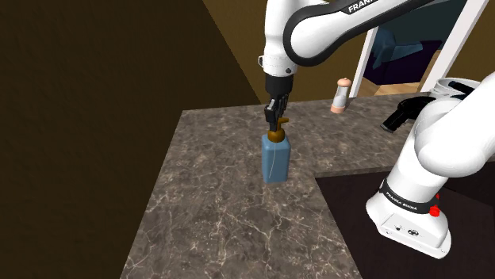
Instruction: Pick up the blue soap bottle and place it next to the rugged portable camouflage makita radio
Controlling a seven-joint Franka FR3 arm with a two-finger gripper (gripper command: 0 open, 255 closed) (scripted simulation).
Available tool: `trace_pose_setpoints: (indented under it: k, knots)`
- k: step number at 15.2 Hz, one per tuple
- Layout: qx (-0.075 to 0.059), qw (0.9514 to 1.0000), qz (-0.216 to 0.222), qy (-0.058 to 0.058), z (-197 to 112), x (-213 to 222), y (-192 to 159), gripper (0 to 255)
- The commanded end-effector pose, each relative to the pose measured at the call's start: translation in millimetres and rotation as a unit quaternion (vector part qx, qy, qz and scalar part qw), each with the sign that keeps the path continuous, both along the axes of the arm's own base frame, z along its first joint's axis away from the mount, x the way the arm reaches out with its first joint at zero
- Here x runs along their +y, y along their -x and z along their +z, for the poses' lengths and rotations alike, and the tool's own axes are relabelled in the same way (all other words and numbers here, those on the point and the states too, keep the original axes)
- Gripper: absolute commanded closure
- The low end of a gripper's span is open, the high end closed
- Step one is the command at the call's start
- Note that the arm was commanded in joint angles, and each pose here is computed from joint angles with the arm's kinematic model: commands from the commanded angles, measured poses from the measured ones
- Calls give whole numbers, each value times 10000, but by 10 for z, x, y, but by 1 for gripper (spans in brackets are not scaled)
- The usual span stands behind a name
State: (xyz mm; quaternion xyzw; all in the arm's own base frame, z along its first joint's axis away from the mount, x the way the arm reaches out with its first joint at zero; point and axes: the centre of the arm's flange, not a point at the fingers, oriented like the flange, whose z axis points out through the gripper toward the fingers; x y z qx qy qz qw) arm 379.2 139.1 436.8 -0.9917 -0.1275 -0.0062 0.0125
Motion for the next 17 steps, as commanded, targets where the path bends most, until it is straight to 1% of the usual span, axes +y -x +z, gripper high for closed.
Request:
trace_pose_setpoints:
  k: [1,2,17]
  knots:
    - [3,10000,0,1,-2,-1,1,255]
    - [2,10000,0,1,-2,-1,0,255]
    - [2,10000,0,1,789,-1,0,255]
